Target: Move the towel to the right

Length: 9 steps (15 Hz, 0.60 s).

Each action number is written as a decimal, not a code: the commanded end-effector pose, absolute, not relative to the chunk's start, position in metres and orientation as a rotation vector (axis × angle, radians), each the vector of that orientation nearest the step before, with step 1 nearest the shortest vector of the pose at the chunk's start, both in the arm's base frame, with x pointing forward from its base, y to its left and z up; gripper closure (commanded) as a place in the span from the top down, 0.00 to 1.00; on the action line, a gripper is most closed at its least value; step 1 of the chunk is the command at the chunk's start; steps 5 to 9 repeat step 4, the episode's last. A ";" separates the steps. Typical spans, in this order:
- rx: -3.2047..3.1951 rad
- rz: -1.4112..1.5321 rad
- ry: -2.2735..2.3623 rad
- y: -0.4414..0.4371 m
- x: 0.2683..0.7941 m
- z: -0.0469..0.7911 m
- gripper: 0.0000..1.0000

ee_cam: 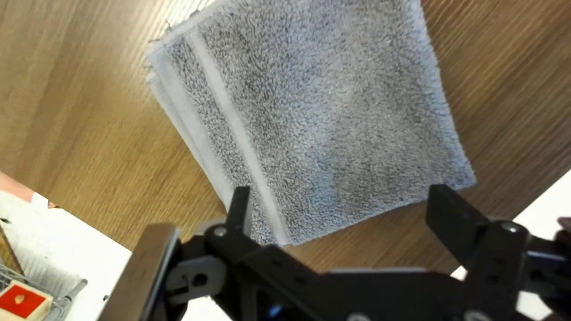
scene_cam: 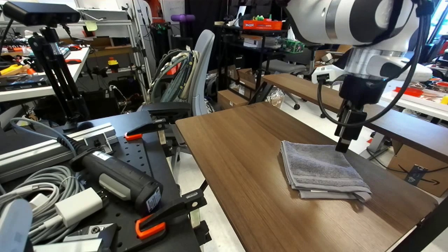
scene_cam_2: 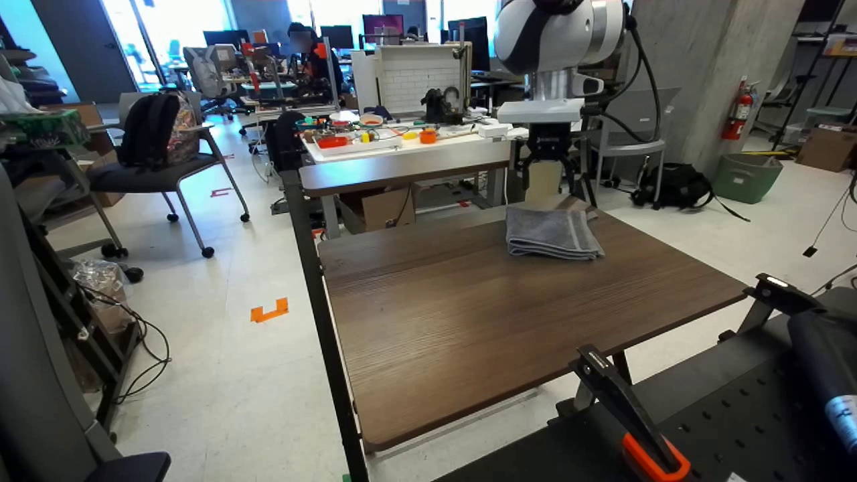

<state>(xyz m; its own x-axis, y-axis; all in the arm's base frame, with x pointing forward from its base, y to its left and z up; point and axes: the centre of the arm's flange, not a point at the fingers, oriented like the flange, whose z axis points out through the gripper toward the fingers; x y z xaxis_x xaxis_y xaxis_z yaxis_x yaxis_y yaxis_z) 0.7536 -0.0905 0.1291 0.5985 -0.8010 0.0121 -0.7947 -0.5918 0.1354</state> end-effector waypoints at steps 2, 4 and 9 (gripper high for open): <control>2.699 -0.074 -1.346 -0.086 0.753 0.137 1.00; 2.693 -0.085 -1.349 -0.089 0.751 0.130 1.00; 2.693 -0.085 -1.349 -0.089 0.751 0.130 1.00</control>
